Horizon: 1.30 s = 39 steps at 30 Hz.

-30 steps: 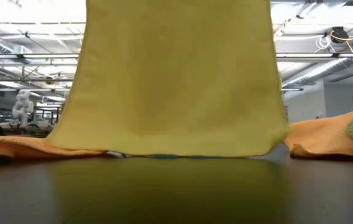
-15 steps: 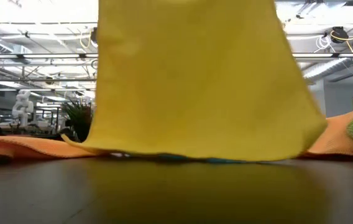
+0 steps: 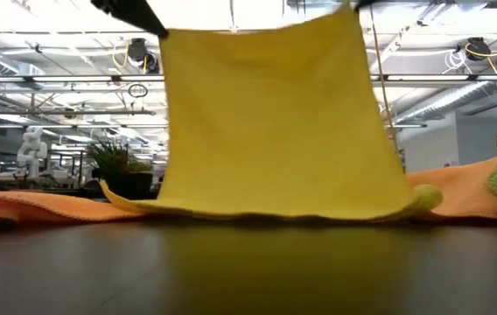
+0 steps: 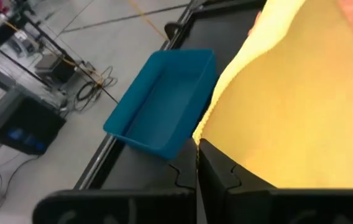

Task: Fold microfiber towels
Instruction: Fold the yellow microfiber cloth

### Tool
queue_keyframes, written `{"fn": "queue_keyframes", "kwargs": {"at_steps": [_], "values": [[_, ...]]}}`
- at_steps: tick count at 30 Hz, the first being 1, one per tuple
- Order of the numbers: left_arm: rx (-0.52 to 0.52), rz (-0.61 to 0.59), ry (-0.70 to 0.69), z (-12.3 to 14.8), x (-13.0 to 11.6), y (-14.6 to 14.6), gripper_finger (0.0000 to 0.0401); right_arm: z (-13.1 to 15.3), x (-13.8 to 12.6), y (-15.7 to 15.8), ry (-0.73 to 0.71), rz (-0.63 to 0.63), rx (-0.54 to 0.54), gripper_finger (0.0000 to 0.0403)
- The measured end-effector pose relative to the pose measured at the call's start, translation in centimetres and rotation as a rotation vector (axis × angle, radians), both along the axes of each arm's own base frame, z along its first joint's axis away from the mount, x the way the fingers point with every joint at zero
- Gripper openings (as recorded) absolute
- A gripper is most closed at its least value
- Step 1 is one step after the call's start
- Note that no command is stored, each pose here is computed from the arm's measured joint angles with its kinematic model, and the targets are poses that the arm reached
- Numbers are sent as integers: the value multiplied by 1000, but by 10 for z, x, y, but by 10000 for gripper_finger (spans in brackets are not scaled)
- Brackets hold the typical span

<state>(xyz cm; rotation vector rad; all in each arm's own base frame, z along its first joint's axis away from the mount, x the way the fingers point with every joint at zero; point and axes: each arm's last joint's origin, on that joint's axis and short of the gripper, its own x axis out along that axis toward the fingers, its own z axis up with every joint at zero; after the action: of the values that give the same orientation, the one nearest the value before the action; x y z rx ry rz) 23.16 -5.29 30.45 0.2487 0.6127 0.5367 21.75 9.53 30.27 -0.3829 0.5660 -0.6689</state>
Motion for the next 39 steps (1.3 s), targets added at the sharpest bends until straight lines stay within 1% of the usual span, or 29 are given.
{"fn": "queue_keyframes", "kwargs": {"at_steps": [4,8,11,15,20,24,26,30,35,37,39], "values": [[-27,-19,19,-22,5,11,6,-39,-4,-15,38,-33,44,0],[-60,-56,32,-42,7,17,4,-64,-10,-26,0,-18,122,0],[-83,-69,35,-50,7,19,5,-73,-16,-32,-43,19,140,0],[-113,-95,24,-57,6,17,3,-71,-24,-35,-141,83,187,0],[-180,-157,29,-60,5,3,7,-83,-27,-27,-207,260,335,0],[-197,-205,47,-65,4,-14,3,-109,-29,-15,-191,368,424,0],[-203,-228,64,-71,5,-23,5,-122,-31,-10,-175,380,443,0],[-197,-262,123,-87,10,-38,7,-137,-32,1,-134,401,471,0],[-193,-286,221,-111,16,-49,5,-143,-29,13,-131,470,516,0],[-191,-290,234,-117,19,-52,9,-146,-28,16,-109,504,537,0],[-194,-299,248,-122,21,-55,8,-151,-28,18,-84,511,549,0]]}}
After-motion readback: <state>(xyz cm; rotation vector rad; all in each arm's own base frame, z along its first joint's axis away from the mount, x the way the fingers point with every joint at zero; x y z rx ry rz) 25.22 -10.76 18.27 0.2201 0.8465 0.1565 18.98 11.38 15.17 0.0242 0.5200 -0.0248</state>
